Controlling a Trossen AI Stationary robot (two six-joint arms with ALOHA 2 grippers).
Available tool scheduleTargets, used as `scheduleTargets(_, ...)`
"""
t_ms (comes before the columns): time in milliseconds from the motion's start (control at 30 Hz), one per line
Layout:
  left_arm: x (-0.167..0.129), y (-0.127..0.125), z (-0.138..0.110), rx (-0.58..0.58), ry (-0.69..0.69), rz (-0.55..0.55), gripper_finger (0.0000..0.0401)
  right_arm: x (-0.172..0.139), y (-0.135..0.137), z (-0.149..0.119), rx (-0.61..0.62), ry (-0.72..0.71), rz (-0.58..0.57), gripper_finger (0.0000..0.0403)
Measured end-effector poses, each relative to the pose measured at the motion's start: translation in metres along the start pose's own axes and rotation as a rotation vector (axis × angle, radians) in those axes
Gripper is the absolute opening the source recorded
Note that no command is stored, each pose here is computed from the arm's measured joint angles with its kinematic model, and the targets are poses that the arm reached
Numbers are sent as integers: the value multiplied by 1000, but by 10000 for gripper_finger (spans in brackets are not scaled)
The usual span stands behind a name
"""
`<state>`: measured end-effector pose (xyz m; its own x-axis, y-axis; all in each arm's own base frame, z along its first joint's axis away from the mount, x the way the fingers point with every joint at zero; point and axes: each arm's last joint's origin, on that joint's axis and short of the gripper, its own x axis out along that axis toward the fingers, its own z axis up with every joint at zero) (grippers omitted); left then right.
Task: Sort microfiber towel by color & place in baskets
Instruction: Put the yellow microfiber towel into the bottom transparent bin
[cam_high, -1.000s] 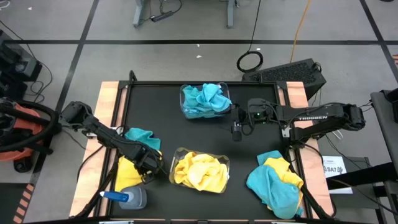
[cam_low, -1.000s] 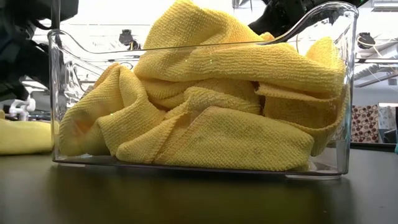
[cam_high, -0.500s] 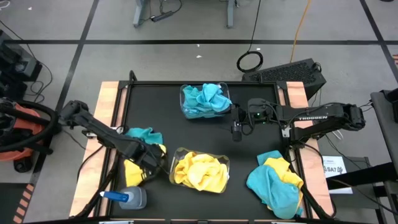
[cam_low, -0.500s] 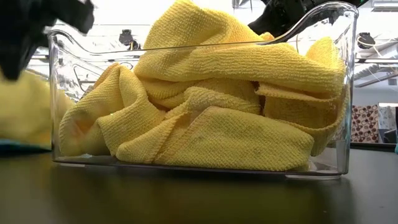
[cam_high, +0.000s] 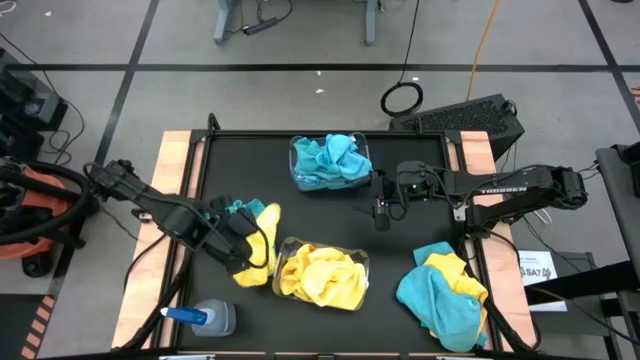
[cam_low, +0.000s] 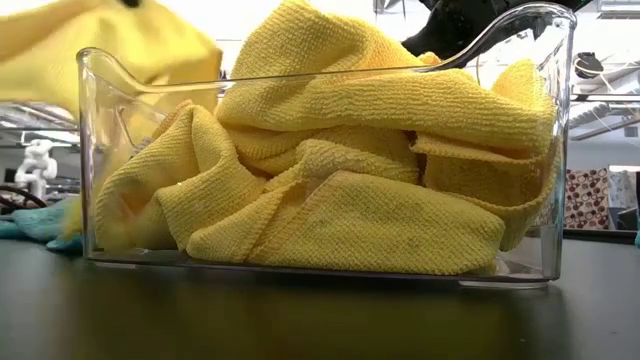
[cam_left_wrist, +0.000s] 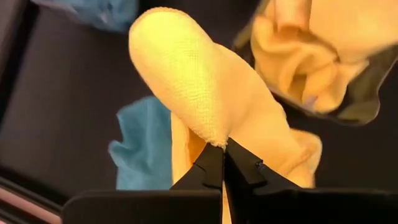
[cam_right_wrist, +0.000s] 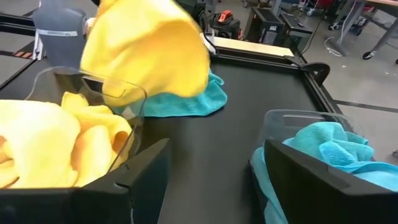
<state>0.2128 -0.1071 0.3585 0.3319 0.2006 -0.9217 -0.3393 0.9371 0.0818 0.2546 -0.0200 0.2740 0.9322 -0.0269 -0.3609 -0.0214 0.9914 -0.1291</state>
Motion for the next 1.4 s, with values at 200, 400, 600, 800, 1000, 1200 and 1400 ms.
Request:
scheduleTargets(200, -25, 4, 11, 57, -132, 0, 0, 0, 2, -1, -10, 12, 10, 251)
scheduleTargets(400, -46, -2, 28, 164, -327, -83, 0, 0, 2, -1, -12, 12, 9, 251)
scheduleTargets(600, -59, -16, 39, 316, -494, -204, 0, 0, 3, -2, -12, 23, 11, 251)
scheduleTargets(800, -51, -31, 45, 412, -488, -250, 0, 0, 3, -5, -11, 50, 17, 251)
scheduleTargets(1000, -20, -53, 52, 505, -409, -199, 0, 0, 4, -5, -12, 52, 21, 251)
scheduleTargets(1200, 12, -71, 63, 566, -346, -147, 0, 0, 11, -4, -22, 49, 47, 251)
scheduleTargets(1400, 34, -85, 77, 616, -363, -172, 0, 0, 22, -3, -37, 47, 89, 251)
